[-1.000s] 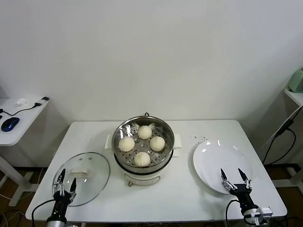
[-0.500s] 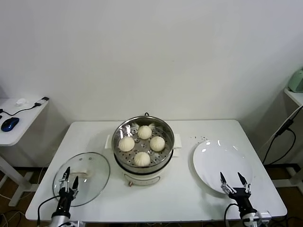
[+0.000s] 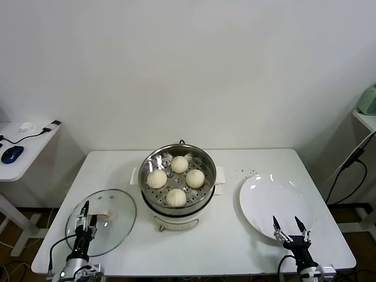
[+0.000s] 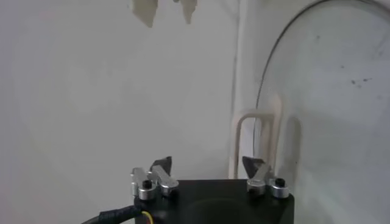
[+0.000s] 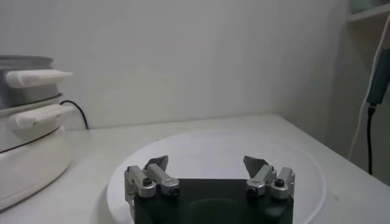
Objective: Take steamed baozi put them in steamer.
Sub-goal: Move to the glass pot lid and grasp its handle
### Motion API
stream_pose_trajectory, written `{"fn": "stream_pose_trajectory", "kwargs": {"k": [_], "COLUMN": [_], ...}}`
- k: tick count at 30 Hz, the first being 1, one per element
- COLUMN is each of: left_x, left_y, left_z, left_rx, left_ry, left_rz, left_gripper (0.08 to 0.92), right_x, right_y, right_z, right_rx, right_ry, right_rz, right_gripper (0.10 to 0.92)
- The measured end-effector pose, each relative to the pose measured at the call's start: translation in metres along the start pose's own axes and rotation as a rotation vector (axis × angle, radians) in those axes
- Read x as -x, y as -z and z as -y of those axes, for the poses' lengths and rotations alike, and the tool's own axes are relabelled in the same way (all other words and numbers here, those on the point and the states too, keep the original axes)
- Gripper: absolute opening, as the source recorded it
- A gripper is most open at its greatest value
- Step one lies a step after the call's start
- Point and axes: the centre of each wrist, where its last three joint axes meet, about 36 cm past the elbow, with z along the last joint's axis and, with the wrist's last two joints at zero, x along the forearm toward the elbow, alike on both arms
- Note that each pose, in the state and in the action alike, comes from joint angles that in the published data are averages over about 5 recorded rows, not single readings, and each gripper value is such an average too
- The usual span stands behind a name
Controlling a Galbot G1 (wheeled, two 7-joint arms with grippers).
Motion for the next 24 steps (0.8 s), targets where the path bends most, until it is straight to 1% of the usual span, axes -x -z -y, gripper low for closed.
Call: {"fn": "stream_pose_trajectory", "kwargs": {"k": [9, 19, 21, 24], "left_x": [0.002, 0.004, 0.003, 0.002], "left_y": [0.000, 0.003, 0.002, 0.000], "left_z": [0.011, 0.016, 0.015, 0.010], "left_rx": [0.021, 0.035, 0.039, 0.041], "left_ry": [-0.023, -0.014, -0.014, -0.010], "left_rz": [0.005, -0.006, -0.008, -0.010], "left_gripper": [0.458, 0.176, 0.143, 0.136], "right_x": [0.000, -0.003, -0.003, -0.003], "right_y": [-0.002, -0.003, -0.003, -0.002], "right_z": [-0.002, -0.003, -0.003, -0.003], "right_rx": [0.000, 0.003, 0.004, 0.005], "right_ry": [0.003, 0.001, 0.001, 0.000], "right_rz": [-0.008, -0.012, -0.011, -0.008], "right_gripper": [0.823, 0.823, 0.823, 0.823]}}
